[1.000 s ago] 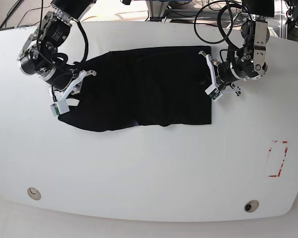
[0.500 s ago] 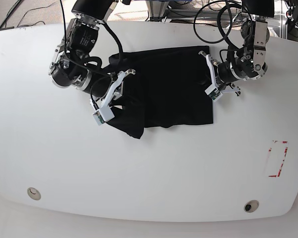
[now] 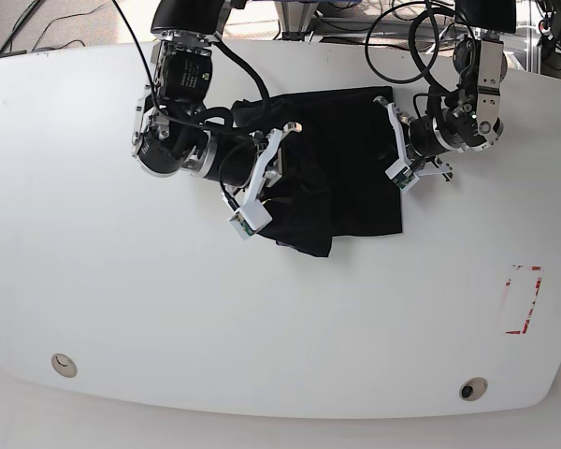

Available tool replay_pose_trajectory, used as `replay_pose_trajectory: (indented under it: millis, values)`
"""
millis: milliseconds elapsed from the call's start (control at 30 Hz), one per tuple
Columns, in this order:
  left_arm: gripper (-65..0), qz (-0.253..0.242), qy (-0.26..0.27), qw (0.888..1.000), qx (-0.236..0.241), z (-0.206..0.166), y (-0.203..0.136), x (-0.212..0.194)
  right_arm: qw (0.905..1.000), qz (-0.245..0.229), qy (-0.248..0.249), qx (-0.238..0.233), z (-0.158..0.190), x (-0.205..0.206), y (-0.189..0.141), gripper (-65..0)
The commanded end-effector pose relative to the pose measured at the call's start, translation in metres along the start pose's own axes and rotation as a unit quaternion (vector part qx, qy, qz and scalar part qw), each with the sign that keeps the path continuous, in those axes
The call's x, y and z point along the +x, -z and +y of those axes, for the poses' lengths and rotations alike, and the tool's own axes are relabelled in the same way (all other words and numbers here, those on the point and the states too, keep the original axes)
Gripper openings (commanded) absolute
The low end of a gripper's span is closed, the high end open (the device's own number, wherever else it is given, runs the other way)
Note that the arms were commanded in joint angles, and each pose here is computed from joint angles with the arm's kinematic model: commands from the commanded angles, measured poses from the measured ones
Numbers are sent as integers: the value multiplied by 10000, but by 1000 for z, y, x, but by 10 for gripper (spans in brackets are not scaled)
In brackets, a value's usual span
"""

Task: Layout the t-shirt on the table in an organized manner, then fold the t-shirt properly
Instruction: 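Grasp the shirt end with the right gripper and fold it toward the left gripper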

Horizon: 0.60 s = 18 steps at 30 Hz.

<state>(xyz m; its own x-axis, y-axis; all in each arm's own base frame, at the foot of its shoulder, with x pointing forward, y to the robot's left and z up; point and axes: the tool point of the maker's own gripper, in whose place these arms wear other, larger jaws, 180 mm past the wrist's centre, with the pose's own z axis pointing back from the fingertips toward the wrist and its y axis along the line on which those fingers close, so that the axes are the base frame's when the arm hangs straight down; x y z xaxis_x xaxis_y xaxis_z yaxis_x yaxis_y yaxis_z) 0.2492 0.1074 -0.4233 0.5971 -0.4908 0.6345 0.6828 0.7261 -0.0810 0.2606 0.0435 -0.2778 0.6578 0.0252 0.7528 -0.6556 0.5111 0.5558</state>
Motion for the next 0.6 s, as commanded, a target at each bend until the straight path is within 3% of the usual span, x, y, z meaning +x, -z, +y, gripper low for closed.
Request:
replay_pose_trajectory:
  millis: [0, 267, 567]
  values:
    - [-633, 637, 117, 9978, 123, 4, -1, -27, 9995, -229, -12, 209, 6, 15, 8, -650]
    - [-633, 638, 107, 9978, 111, 3, -1, -28, 9983, -302, 219, 445, 6, 13, 26, -650]
    - [-633, 630, 96, 9979, 109, 2, -1, -28, 9968, 11, 349, 714, 11, 6, 48, -648]
